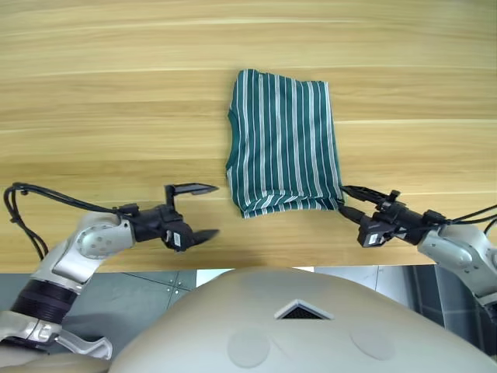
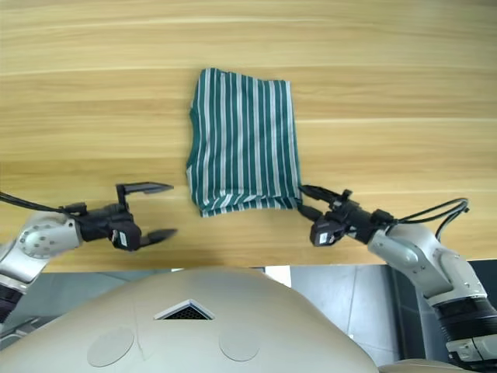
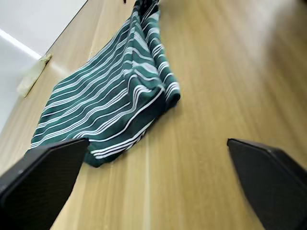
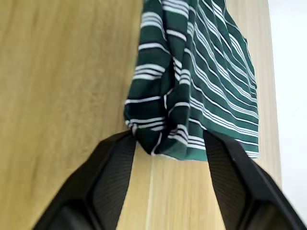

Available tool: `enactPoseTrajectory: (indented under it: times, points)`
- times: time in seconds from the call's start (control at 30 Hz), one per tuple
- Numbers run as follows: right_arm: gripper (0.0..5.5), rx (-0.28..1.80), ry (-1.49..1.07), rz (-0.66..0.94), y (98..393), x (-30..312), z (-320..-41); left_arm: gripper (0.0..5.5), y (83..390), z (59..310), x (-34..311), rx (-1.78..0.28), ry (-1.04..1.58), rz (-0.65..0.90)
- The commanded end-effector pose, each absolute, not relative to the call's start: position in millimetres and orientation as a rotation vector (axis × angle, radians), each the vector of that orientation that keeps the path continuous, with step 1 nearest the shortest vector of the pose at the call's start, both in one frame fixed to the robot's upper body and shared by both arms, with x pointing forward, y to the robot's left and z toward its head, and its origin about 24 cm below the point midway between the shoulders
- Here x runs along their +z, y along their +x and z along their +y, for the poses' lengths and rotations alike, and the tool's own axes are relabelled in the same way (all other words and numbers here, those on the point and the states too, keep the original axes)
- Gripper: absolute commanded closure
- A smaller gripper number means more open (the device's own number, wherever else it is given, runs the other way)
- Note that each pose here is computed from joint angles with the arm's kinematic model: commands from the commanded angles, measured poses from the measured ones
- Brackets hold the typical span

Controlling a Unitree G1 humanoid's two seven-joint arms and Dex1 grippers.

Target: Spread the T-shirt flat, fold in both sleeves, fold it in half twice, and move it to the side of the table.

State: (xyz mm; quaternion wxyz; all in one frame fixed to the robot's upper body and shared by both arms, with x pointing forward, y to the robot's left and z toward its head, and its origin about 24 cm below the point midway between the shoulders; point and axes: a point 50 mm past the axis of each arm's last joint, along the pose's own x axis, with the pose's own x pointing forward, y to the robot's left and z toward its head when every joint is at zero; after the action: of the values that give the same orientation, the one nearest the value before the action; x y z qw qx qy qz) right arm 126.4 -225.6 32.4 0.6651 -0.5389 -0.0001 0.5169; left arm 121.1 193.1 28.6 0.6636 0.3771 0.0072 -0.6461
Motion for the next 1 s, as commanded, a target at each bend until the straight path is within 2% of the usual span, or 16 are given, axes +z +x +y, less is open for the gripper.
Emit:
enactPoseTrajectory:
  times: [0.03,0.13,0.33,0.5,0.63,0.73,1.0]
  points:
    - [2.93,1.321,-1.238,0.102,117,18,-224,0.14,110,189,4,-1.635,0.887,0.150]
    - [2.93,1.315,-1.257,0.111,122,17,-228,0.14,124,184,-3,-1.601,0.934,0.120]
    - [2.93,1.280,-1.279,0.123,128,19,-237,0.14,149,196,-18,-1.494,1.039,0.158]
    - [2.93,1.269,-1.285,0.121,132,16,-239,0.14,156,182,-30,-1.514,1.046,0.118]
    - [2.93,1.269,-1.286,0.126,133,13,-240,0.14,147,176,-33,-1.576,1.013,0.098]
    - [2.93,1.269,-1.289,0.129,135,11,-240,0.67,138,174,-34,-1.619,0.983,0.094]
    - [4.37,1.290,-1.286,0.098,139,6,-233,2.09,126,173,-34,-1.671,0.908,0.089]
